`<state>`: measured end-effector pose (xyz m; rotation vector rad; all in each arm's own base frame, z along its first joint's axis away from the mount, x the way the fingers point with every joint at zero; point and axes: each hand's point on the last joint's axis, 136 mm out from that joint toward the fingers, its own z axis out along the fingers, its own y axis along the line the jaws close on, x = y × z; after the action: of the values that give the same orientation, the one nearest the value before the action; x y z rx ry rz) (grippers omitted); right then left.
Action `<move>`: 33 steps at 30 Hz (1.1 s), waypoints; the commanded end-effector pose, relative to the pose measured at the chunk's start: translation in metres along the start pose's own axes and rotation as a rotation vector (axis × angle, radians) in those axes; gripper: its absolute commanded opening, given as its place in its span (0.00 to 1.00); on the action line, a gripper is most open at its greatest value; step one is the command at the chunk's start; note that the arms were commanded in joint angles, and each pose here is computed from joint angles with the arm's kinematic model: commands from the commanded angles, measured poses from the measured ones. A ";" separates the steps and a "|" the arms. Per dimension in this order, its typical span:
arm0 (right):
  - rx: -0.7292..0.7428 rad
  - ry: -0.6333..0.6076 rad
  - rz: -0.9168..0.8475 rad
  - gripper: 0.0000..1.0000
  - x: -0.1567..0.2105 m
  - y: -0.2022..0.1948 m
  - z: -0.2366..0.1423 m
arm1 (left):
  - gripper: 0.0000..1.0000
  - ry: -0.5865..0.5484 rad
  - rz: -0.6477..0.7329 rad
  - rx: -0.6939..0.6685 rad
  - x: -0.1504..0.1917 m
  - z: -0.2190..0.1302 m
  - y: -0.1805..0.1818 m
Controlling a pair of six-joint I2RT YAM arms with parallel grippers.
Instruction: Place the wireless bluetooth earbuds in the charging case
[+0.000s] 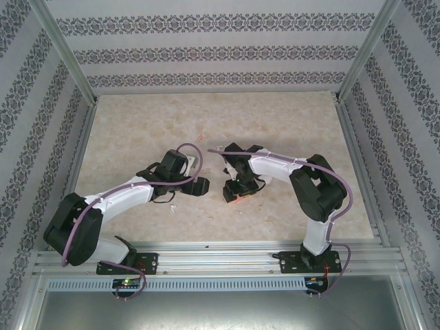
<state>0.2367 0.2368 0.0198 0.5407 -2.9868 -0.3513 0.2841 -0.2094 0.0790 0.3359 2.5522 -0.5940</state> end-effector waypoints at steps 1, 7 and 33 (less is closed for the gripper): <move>-0.067 -0.058 0.100 0.57 -0.016 0.009 -0.002 | 0.93 -0.062 0.031 0.034 -0.014 -0.004 -0.009; -0.096 -0.118 0.193 0.64 -0.026 0.009 -0.015 | 0.93 -0.132 0.041 0.105 -0.021 -0.009 -0.021; 0.152 -0.032 0.234 0.87 -0.034 -0.002 0.007 | 0.92 -0.081 -0.037 0.079 -0.014 -0.003 -0.015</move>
<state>0.2670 0.2557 0.0174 0.2027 -3.0649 -0.2515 0.2886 -0.2174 0.0913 0.3125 2.4611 -0.6760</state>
